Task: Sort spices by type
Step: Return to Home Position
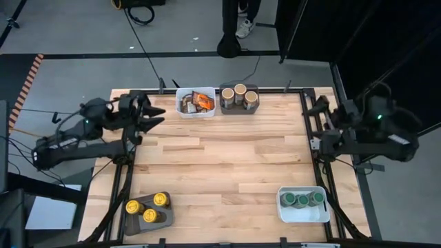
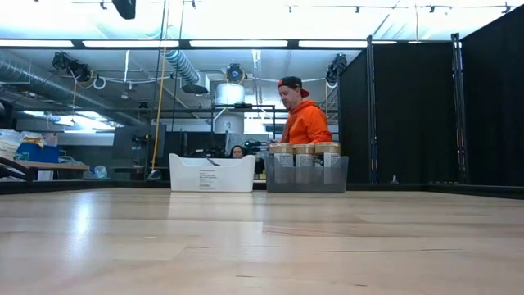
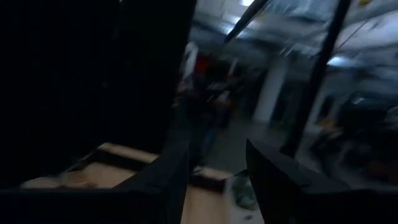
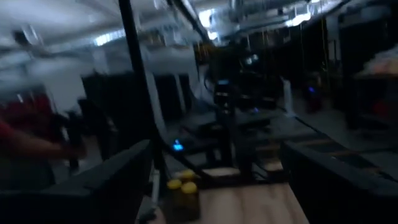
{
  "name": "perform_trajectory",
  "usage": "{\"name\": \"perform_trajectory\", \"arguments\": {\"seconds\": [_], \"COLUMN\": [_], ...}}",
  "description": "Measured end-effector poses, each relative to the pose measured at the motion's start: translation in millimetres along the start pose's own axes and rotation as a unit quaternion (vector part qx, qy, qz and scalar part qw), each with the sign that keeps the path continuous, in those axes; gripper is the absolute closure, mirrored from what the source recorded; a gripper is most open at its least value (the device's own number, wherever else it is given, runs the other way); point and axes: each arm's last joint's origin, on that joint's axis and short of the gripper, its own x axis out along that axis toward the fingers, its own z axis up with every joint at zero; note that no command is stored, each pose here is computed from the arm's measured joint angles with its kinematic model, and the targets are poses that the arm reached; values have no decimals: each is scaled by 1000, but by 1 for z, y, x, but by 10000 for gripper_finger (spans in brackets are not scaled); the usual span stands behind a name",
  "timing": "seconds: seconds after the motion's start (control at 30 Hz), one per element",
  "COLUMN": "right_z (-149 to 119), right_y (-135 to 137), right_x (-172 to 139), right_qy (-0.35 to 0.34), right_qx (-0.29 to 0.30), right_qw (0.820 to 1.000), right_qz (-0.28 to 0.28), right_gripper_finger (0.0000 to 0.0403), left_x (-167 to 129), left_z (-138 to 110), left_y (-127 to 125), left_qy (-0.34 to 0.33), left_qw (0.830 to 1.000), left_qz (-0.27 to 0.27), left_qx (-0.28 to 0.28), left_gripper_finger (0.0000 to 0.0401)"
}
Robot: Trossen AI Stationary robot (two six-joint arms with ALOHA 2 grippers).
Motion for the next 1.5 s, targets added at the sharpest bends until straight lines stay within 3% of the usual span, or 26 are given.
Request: {"name": "perform_trajectory", "arguments": {"seconds": [0.3, 0.5, 0.67, 0.83, 1.03, 1.3, 1.5], "right_z": [-94, -129, -155, -167, -170, -180, -180], "right_y": [-11, -16, -21, -21, -19, -21, -21], "right_x": [-14, -8, -1, -1, 0, 2, 2], "right_qy": [-70, -96, -91, -126, -106, -55, -58], "right_qx": [64, 61, 75, 74, 69, 76, 75], "right_qw": [993, 987, 990, 985, 987, 992, 992], "right_qz": [76, 112, 81, 96, 98, 84, 84], "right_gripper_finger": [41, 44, 45, 43, 46, 42, 43], "left_x": [-17, -15, -13, -15, -19, -22, -24], "left_z": [-33, -64, -96, -122, -144, -160, -164], "left_y": [3, 11, 15, 13, 10, 7, 1], "left_qy": [-53, -28, -21, -59, -48, -25, -6], "left_qw": [997, 998, 997, 994, 993, 996, 997], "left_qz": [-42, -1, 34, 46, 64, 60, 38], "left_qx": [-32, -49, -62, -75, -83, -67, -70], "left_gripper_finger": [238, 238, 238, 238, 238, 238, 238]}}
